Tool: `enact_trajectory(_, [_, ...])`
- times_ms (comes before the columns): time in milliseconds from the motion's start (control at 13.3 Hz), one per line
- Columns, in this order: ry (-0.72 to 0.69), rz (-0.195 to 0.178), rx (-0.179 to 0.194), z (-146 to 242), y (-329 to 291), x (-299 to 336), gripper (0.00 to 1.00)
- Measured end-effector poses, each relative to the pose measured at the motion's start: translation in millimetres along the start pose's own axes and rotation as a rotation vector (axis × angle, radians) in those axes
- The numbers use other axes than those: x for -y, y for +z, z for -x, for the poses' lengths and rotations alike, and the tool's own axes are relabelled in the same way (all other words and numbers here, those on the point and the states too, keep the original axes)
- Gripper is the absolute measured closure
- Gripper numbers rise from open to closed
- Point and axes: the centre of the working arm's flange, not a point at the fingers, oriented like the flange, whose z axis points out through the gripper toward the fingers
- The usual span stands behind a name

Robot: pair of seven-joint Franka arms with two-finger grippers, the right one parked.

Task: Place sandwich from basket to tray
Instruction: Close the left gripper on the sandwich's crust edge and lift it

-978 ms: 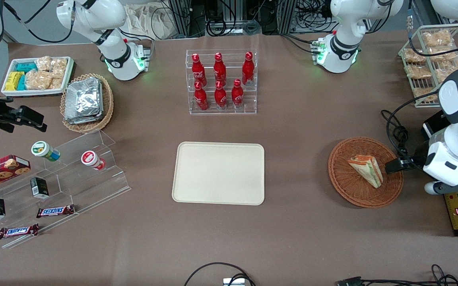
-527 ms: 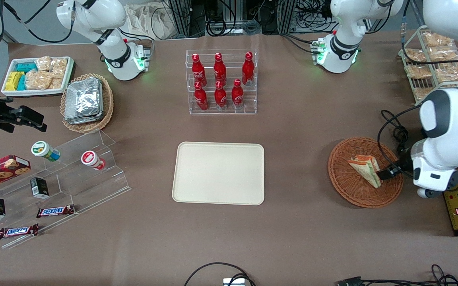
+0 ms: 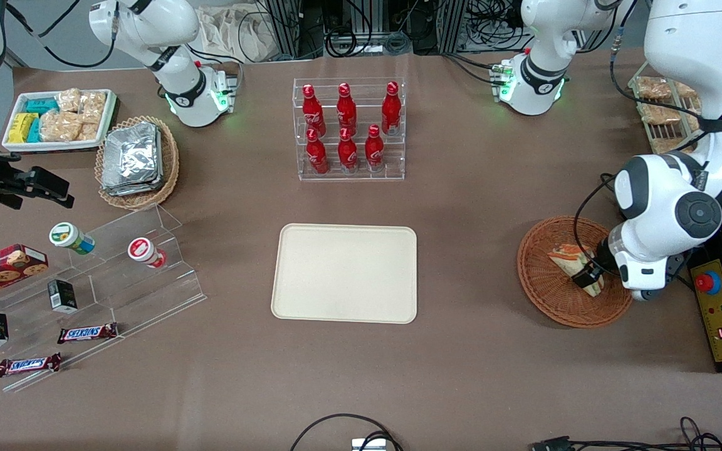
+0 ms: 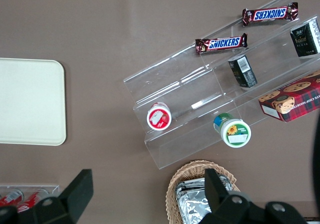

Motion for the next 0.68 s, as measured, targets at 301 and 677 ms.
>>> enact_trajectory(301, [-0.010, -0.025, 0.025, 7.0, 15.6, 7.1, 0.00])
enact_trajectory(677, [-0.069, -0.042, 0.039, 8.8, 29.3, 8.4, 0.31])
